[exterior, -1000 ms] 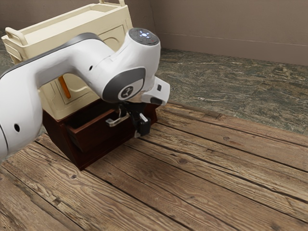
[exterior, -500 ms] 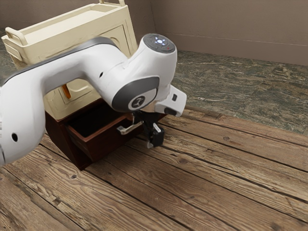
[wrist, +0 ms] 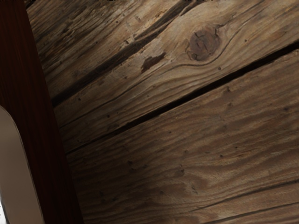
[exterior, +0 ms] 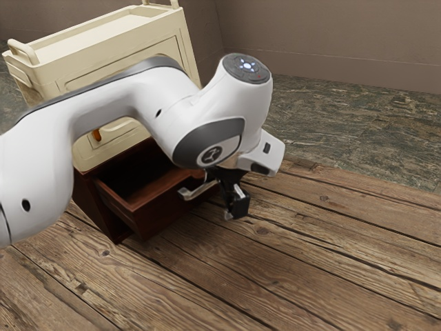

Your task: Pull the drawer handle with one arm to open the drawer

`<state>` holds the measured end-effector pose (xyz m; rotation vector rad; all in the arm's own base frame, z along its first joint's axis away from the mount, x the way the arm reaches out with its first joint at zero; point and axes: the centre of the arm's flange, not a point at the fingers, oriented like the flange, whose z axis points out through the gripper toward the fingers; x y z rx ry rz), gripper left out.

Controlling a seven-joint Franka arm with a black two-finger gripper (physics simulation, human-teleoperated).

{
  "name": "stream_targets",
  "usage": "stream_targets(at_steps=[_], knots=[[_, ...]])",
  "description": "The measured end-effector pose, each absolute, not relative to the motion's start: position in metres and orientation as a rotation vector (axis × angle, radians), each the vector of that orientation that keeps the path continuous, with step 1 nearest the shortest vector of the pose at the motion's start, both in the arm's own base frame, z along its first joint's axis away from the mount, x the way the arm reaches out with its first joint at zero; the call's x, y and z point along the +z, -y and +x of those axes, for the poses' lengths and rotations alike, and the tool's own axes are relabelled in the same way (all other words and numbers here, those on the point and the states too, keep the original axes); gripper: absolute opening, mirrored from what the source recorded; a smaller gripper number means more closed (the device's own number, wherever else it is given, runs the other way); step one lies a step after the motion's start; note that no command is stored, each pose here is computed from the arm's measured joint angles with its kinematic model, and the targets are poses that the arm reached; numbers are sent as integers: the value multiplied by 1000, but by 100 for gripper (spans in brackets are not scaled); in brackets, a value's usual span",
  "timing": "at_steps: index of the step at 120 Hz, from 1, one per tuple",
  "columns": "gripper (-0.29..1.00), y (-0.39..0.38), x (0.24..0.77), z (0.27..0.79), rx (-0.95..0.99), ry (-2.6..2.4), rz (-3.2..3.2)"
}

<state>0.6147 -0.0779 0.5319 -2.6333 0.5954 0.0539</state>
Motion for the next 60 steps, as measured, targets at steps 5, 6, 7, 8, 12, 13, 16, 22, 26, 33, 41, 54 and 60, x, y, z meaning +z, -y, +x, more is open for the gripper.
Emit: stream_targets(at_steps=[5,6,7,8,12,13,16,22,26,33,41,54,60], knots=[[70,81,532,614,53,-601,-2633],[70,81,532,614,53,-601,-2634],[70,81,532,614,53,-602,-2635],[70,82,532,614,53,-602,-2637],[71,83,531,614,52,-602,-2647],[71,83,531,614,52,-602,-2649],[70,84,531,614,51,-603,-2655],[71,88,531,613,48,-609,-2667],[70,91,531,613,46,-611,-2678],[70,92,533,612,40,-607,-2705],[69,94,533,612,36,-603,-2727],[65,96,539,611,20,-603,-2743],[62,97,544,609,6,-602,-2745]])
